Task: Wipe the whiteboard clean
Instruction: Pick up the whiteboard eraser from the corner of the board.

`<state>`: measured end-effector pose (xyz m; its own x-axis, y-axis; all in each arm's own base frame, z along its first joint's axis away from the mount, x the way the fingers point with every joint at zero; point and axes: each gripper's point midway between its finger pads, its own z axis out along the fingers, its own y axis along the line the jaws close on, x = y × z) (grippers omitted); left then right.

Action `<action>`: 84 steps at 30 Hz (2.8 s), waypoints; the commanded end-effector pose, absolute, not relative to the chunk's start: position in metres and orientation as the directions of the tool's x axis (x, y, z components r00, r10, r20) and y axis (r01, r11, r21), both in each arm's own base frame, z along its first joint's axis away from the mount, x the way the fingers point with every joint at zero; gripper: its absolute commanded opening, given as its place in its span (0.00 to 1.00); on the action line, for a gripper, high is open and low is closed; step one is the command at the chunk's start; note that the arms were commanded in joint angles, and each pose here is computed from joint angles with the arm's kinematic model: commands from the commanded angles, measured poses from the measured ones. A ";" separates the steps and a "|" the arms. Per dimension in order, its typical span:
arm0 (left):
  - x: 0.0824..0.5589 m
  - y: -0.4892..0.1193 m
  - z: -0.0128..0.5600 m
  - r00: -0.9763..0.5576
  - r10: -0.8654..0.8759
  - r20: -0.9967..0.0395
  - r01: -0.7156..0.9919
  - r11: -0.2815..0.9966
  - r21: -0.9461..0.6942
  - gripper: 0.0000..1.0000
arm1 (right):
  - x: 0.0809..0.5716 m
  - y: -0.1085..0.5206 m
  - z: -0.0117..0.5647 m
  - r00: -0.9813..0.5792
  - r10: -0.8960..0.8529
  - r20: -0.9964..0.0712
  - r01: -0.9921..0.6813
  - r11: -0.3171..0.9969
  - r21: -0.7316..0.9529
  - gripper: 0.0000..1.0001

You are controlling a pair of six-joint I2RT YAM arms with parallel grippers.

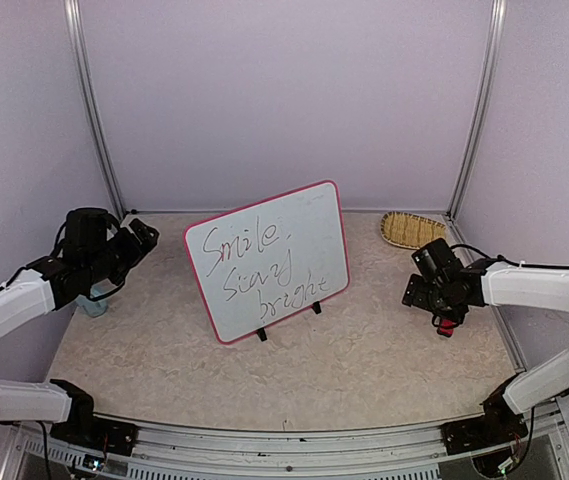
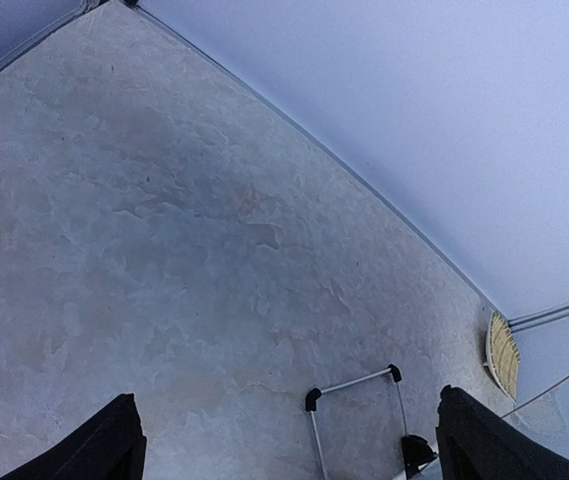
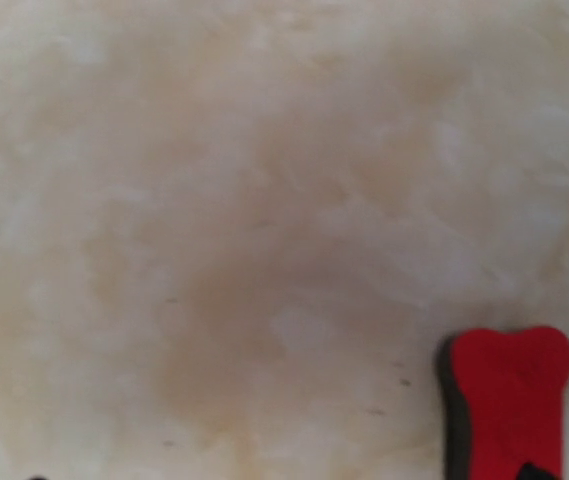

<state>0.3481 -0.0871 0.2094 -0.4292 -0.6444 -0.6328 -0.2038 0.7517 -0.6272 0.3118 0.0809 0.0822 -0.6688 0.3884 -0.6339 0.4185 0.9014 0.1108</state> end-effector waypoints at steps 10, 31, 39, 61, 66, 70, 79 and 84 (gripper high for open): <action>0.354 -0.093 0.210 -0.446 -0.637 -0.628 -0.176 0.751 -0.636 0.99 | 0.289 0.029 0.061 -0.650 0.475 -0.594 0.567 0.823 0.038 0.97; 0.354 -0.096 0.203 -0.458 -0.641 -0.615 -0.180 0.745 -0.643 0.99 | 0.290 0.025 0.038 -0.691 0.448 -0.567 0.532 0.847 0.022 0.66; 0.355 -0.098 0.203 -0.463 -0.644 -0.609 -0.172 0.740 -0.651 0.99 | 0.295 0.020 0.036 -0.681 0.444 -0.581 0.548 0.836 -0.003 0.57; 0.354 -0.099 0.200 -0.470 -0.646 -0.602 -0.172 0.736 -0.655 0.99 | 0.293 0.015 0.033 -0.680 0.439 -0.588 0.555 0.832 -0.020 0.42; 0.353 -0.099 0.199 -0.470 -0.647 -0.600 -0.173 0.734 -0.657 0.99 | 0.291 0.013 0.030 -0.680 0.445 -0.582 0.563 0.826 -0.027 0.45; 0.353 -0.099 0.199 -0.470 -0.647 -0.600 -0.174 0.735 -0.656 0.99 | 0.289 0.013 0.025 -0.685 0.453 -0.571 0.571 0.820 -0.034 0.46; 0.353 -0.099 0.196 -0.472 -0.646 -0.600 -0.178 0.736 -0.653 0.99 | 0.288 0.011 0.027 -0.676 0.459 -0.577 0.578 0.816 -0.029 0.44; 0.352 -0.099 0.196 -0.473 -0.647 -0.598 -0.180 0.735 -0.653 0.99 | 0.287 0.010 0.026 -0.679 0.461 -0.571 0.577 0.816 -0.027 0.38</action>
<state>0.3509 -0.0988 0.1958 -0.4799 -0.6406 -0.5994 -0.1875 0.7423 -0.6433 0.2907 0.0184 0.0273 -0.6888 0.4496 -0.5687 0.5562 0.8308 -0.0170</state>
